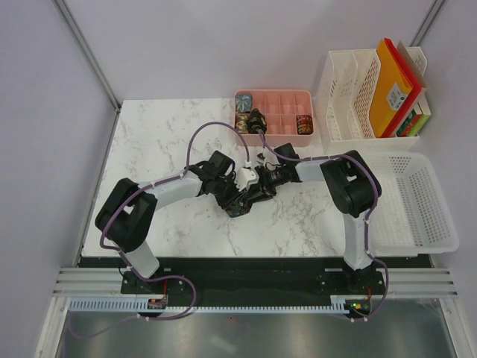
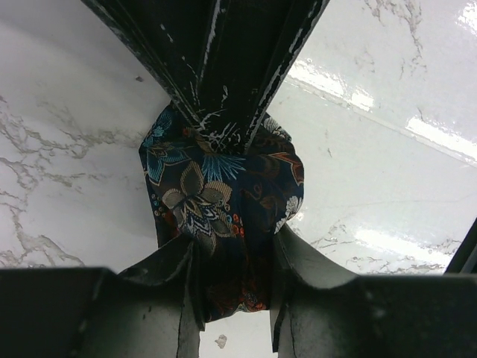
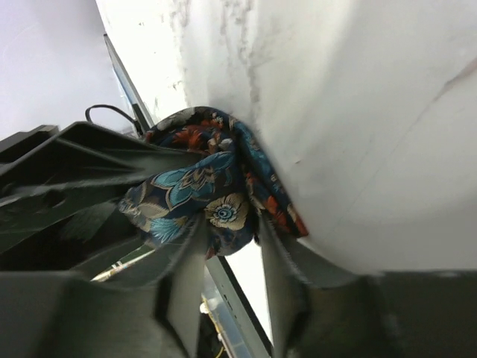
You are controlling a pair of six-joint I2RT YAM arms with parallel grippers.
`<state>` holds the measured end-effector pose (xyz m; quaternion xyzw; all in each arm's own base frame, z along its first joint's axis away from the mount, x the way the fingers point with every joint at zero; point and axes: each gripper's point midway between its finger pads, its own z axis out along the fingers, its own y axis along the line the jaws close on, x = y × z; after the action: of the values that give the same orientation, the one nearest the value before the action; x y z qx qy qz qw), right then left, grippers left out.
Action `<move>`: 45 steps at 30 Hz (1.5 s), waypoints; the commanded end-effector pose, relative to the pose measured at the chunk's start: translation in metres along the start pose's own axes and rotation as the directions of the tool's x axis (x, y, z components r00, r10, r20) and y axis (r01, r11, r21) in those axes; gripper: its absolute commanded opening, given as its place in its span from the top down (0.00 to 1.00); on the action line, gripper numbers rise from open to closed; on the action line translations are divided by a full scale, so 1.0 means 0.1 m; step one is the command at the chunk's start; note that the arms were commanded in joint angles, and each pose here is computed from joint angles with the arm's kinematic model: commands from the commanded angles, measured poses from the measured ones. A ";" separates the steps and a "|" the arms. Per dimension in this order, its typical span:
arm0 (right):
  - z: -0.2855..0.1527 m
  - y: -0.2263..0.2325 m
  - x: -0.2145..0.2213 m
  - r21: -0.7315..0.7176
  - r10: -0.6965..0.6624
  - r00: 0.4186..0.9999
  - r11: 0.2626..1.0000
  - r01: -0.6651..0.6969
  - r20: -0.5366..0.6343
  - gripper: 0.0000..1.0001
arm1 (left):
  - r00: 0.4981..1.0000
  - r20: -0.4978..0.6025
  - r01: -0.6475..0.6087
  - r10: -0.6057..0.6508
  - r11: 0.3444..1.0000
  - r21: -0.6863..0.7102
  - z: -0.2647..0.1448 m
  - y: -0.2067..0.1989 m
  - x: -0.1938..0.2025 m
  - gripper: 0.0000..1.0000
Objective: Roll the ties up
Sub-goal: Roll the tie at the center of the board.
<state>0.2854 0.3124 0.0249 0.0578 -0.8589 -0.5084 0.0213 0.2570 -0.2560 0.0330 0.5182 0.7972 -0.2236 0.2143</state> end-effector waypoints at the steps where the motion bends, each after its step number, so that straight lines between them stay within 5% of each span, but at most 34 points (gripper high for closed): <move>1: -0.15 0.20 -0.09 0.018 -0.085 0.995 0.996 0.084 0.054 0.53 | 0.992 -0.125 0.021 -0.014 0.998 0.053 0.03 -0.18 0.41 0.82; 19: -0.01 0.57 0.03 -0.072 -0.114 0.993 0.991 0.116 0.038 0.41 | 0.992 -0.123 -0.001 0.007 0.999 0.048 0.03 -0.13 0.35 0.82; 21: 0.04 0.48 0.06 -0.057 -0.106 0.994 0.993 0.107 0.027 0.48 | 0.992 -0.124 -0.003 0.009 0.999 0.045 0.03 -0.13 0.35 0.81; 22: 0.07 0.43 0.05 -0.048 -0.095 0.995 0.994 0.096 0.024 0.65 | 0.993 -0.119 -0.004 0.009 0.999 0.043 0.02 -0.12 0.33 0.81; 26: 0.14 0.06 0.07 0.009 -0.011 1.000 1.000 0.011 0.013 0.99 | 0.995 -0.102 -0.009 0.013 0.999 0.031 -0.02 -0.11 0.27 0.62; 32: 0.15 -0.16 0.05 0.066 -0.022 0.999 0.998 0.020 0.026 1.00 | 0.998 -0.063 0.000 0.002 1.000 0.025 -0.12 -0.12 0.12 0.43; 45: 0.17 -0.60 0.11 0.203 0.010 1.000 0.979 -0.010 0.002 1.00 | 1.000 -0.019 0.020 -0.020 0.999 0.032 -0.19 -0.10 -0.18 0.37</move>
<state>0.2786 0.3231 0.0263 0.0675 -0.8516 -0.5190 0.0291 0.2554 -0.2601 0.0498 0.5217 0.7959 -0.2287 0.2052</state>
